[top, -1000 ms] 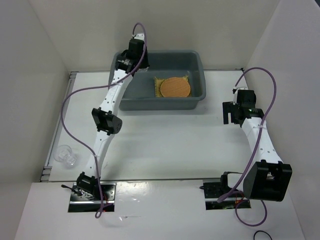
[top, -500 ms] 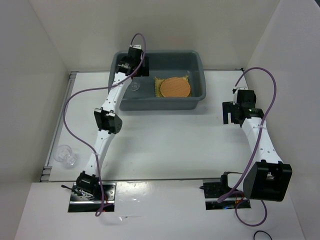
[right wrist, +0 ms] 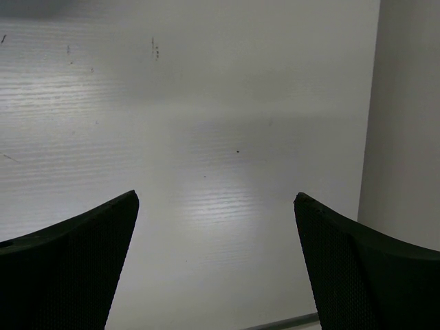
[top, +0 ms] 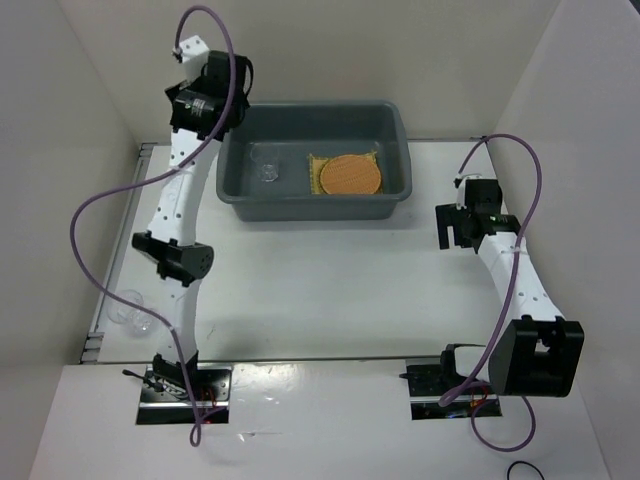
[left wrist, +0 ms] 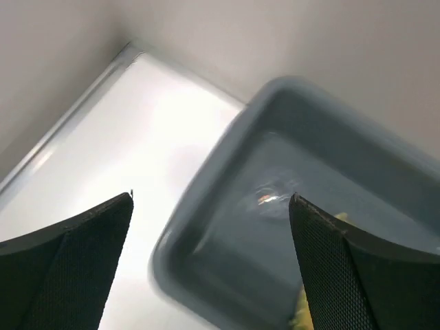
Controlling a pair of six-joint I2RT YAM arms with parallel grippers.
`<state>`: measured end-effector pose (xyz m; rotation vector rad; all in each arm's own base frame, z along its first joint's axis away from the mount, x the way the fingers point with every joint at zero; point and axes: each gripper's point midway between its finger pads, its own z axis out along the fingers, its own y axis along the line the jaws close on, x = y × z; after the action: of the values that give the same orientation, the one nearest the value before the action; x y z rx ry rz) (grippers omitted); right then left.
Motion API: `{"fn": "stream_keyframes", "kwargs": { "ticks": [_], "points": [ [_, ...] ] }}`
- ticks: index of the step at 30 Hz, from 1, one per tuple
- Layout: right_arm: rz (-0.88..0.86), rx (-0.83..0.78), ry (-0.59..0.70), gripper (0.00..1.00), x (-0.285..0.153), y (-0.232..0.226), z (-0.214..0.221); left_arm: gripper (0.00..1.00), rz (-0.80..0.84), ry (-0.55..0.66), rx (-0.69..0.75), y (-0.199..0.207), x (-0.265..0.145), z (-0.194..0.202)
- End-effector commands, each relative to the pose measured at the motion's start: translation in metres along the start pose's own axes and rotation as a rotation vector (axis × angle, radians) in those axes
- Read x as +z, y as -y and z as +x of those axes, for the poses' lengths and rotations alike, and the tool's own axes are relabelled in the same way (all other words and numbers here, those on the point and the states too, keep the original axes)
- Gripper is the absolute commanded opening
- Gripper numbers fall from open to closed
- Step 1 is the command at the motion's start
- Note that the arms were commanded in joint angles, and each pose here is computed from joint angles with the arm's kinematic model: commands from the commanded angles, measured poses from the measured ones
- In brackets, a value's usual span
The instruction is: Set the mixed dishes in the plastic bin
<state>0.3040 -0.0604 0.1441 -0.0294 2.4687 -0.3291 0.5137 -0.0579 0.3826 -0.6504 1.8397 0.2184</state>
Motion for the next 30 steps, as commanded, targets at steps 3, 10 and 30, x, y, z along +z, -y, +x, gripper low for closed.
{"fn": "stream_keyframes", "kwargs": {
  "ticks": [3, 10, 30],
  "points": [
    [-0.011, -0.024, 0.033, 0.98, 0.002, -0.010, -0.007, 1.00, -0.356, 0.028, 0.179, -0.075, -0.024, 0.069],
    [-0.010, -0.024, 0.034, 0.98, 0.002, -0.010, -0.007, 1.00, -0.048, -0.076, 0.172, -0.179, -0.062, 0.120],
    [-0.035, -0.044, 0.017, 0.98, 0.007, -0.019, -0.005, 1.00, -0.417, -0.478, -0.113, -0.288, -0.059, 0.238]
  ]
}}
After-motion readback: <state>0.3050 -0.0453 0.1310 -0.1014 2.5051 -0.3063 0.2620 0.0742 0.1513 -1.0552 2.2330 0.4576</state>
